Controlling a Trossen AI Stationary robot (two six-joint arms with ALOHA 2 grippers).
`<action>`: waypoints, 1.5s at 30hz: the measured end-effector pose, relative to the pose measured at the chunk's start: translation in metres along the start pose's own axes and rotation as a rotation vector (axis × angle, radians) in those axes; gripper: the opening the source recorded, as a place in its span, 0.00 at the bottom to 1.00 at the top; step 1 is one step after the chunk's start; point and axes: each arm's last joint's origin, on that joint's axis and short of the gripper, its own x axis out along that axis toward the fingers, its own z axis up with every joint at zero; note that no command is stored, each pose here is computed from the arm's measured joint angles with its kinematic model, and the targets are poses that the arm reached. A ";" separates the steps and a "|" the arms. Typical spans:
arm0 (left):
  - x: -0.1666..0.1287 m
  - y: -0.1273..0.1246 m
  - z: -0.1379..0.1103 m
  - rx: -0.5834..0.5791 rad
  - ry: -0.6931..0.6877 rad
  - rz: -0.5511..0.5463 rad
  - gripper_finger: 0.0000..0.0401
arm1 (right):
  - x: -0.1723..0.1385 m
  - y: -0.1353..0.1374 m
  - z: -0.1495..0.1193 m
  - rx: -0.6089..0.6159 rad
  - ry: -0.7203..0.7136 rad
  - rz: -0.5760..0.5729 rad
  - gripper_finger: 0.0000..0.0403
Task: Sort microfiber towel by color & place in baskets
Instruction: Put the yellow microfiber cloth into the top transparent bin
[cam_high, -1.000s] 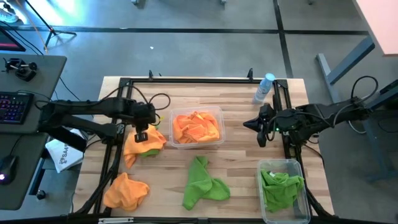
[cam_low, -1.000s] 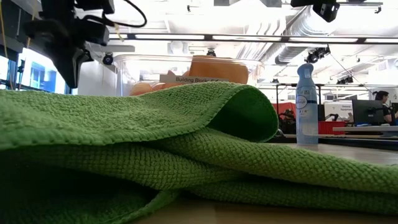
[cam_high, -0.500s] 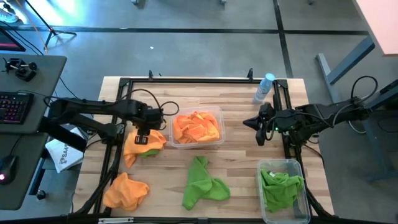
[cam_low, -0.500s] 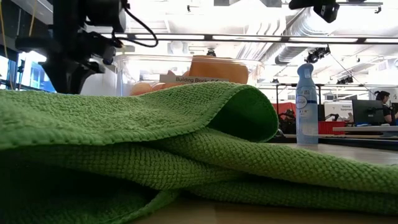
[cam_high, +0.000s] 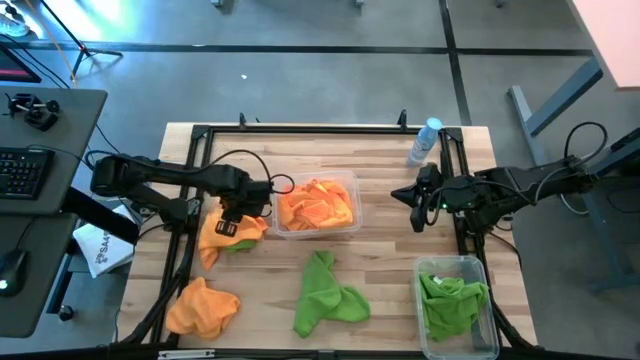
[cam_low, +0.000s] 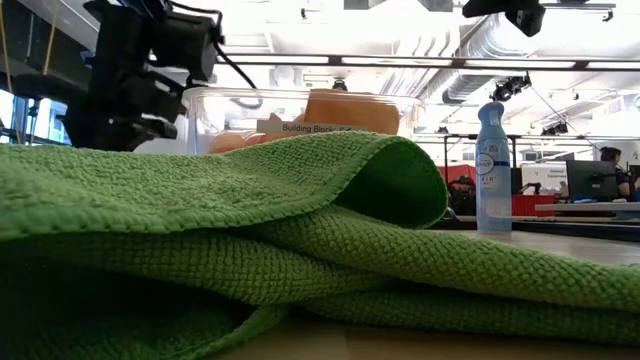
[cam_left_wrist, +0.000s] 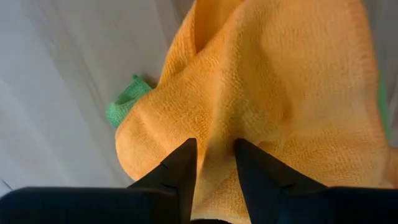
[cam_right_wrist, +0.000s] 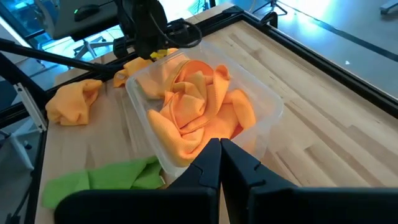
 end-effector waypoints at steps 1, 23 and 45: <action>0.002 0.000 0.001 0.004 0.012 -0.004 0.23 | 0.000 0.000 0.000 0.000 0.001 0.000 0.00; -0.100 -0.025 -0.059 -0.268 -0.291 0.079 0.00 | 0.008 0.002 -0.003 -0.021 0.013 -0.053 0.00; -0.222 -0.037 -0.142 -0.482 -0.911 0.403 0.00 | 0.008 0.002 -0.003 -0.020 0.013 -0.053 0.00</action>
